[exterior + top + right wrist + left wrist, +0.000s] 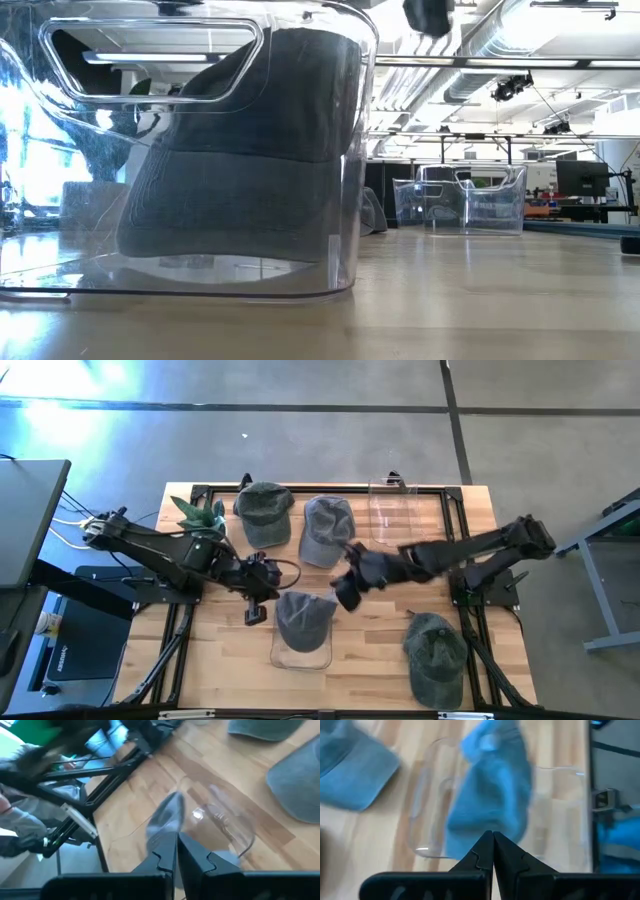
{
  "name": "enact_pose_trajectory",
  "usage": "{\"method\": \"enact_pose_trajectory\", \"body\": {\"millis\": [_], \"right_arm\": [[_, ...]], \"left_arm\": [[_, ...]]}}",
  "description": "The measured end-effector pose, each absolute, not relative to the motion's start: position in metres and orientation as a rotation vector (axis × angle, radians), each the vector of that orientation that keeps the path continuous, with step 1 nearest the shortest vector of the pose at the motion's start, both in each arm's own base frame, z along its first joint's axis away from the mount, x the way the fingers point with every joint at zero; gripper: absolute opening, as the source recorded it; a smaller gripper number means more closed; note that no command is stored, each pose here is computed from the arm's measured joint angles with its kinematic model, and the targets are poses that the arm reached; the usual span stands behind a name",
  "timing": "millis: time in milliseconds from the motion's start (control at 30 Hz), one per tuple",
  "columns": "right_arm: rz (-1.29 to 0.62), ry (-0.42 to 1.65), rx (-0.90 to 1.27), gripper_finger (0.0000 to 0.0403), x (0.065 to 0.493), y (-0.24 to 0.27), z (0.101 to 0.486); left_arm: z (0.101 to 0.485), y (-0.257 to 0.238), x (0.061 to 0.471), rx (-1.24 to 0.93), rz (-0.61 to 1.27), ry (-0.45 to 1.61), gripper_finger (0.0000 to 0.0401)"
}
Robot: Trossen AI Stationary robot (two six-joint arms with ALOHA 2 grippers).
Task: Pick & Place hat
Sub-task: Put the bottom gray cap into the bottom transparent bin
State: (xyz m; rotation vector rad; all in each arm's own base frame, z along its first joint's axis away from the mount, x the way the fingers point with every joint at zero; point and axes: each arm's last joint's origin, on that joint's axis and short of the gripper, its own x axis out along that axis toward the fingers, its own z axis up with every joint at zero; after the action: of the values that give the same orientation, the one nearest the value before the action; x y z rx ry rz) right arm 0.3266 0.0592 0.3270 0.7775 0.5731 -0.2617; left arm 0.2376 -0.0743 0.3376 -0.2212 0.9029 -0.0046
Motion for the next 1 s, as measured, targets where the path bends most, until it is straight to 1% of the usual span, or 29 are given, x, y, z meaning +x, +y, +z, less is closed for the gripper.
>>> {"method": "enact_pose_trajectory", "body": {"millis": [133,300,433,567,633,767,1000], "right_arm": [[-0.243,0.675,0.831,0.0006,0.344,0.018,0.307],[-0.107,0.818,0.912,0.0002,0.364,-0.019,0.275],[0.024,0.884,0.933,0.0001,0.383,-0.023,0.244],[0.14,0.911,0.931,0.0001,0.405,-0.016,0.229],[0.2,0.924,0.924,0.0001,0.415,-0.012,0.225],[0.339,0.909,0.907,0.0001,0.432,-0.007,0.23],[0.415,0.819,0.922,0.0001,0.441,-0.011,0.237]], "left_arm": [[0.354,-0.089,0.232,-0.187,-0.069,0.862,0.0005],[0.372,-0.109,0.217,-0.133,-0.072,0.81,0.0005],[0.372,-0.119,0.209,-0.138,-0.007,0.788,0.0005],[0.371,-0.124,0.204,-0.146,0.026,0.785,0.0005],[0.371,-0.125,0.203,-0.15,0.026,0.786,0.0005],[0.371,-0.125,0.203,-0.151,0.031,0.785,0.0005],[0.371,-0.125,0.203,-0.142,0.032,0.787,0.0005]]}}
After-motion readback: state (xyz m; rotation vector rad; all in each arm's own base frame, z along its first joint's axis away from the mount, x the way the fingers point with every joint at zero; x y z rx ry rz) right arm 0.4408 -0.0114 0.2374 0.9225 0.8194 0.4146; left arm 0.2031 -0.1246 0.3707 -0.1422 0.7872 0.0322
